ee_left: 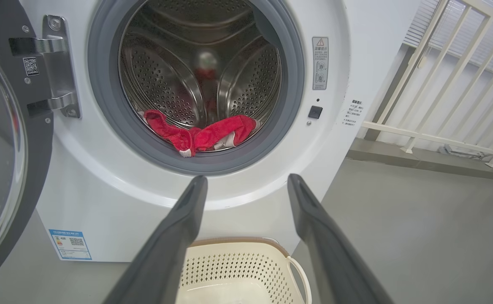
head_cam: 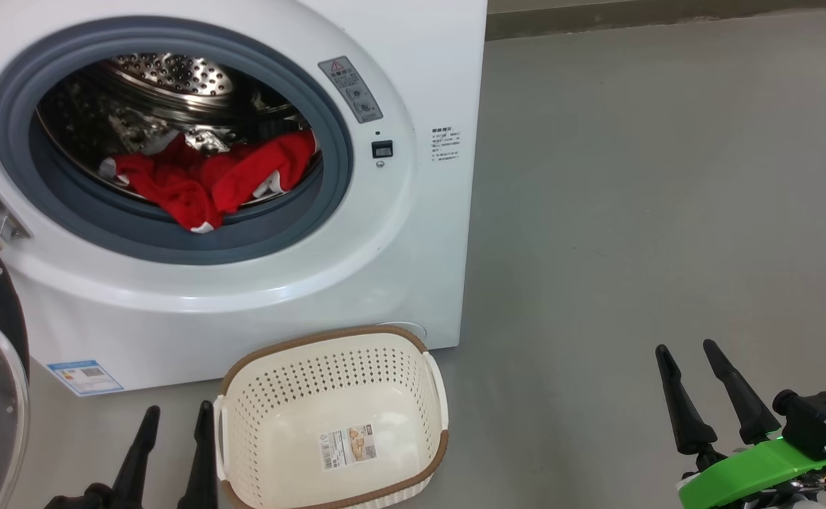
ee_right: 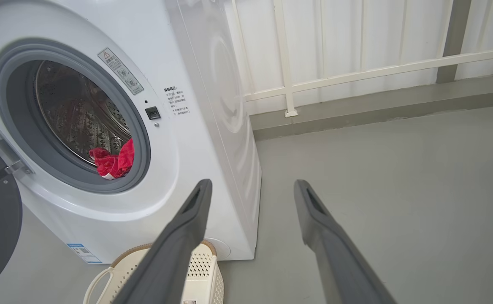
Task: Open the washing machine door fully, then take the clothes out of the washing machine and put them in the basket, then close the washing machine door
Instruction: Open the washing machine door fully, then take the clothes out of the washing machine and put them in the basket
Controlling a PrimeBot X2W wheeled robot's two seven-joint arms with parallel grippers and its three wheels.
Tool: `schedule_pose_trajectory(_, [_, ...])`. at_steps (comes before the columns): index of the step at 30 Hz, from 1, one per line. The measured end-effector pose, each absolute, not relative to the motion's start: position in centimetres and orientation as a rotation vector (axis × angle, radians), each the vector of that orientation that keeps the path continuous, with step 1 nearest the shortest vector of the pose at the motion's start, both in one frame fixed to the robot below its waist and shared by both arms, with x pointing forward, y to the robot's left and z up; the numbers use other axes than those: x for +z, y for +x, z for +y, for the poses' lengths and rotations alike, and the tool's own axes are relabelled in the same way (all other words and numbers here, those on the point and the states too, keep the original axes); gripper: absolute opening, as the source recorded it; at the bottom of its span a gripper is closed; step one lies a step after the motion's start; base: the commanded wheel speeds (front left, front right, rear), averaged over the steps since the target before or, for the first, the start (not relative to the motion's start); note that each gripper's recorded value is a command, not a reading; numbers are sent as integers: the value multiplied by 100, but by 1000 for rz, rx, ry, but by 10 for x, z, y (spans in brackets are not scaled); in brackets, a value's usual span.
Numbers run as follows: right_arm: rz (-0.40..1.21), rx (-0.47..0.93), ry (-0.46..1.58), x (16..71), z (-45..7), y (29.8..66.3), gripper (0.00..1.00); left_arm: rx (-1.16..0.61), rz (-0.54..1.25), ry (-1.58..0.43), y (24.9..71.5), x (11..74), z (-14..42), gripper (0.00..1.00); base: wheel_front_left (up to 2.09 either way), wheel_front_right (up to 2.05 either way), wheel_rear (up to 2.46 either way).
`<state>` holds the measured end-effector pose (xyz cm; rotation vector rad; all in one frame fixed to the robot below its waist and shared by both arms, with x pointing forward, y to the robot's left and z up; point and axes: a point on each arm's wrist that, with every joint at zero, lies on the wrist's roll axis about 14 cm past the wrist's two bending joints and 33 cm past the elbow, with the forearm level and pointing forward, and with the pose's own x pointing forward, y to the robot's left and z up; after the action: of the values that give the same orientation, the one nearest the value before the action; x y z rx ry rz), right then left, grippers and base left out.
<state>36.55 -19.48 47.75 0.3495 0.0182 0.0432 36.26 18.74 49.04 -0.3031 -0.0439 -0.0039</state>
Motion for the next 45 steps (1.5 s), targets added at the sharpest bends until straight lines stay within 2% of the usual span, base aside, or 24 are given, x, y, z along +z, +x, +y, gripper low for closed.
schedule_pose_trajectory(15, [34,49,360,472,-189,368,100,-10,-41,-305,364,490,187,100,3,-4,1])
schedule_pose_trajectory(33, [43,53,366,469,-186,370,100,-20,-54,-296,370,494,189,100,95,-101,6])
schedule_pose_trajectory(45, [54,67,363,466,-181,373,100,-5,-41,-296,368,490,193,100,8,-8,0])
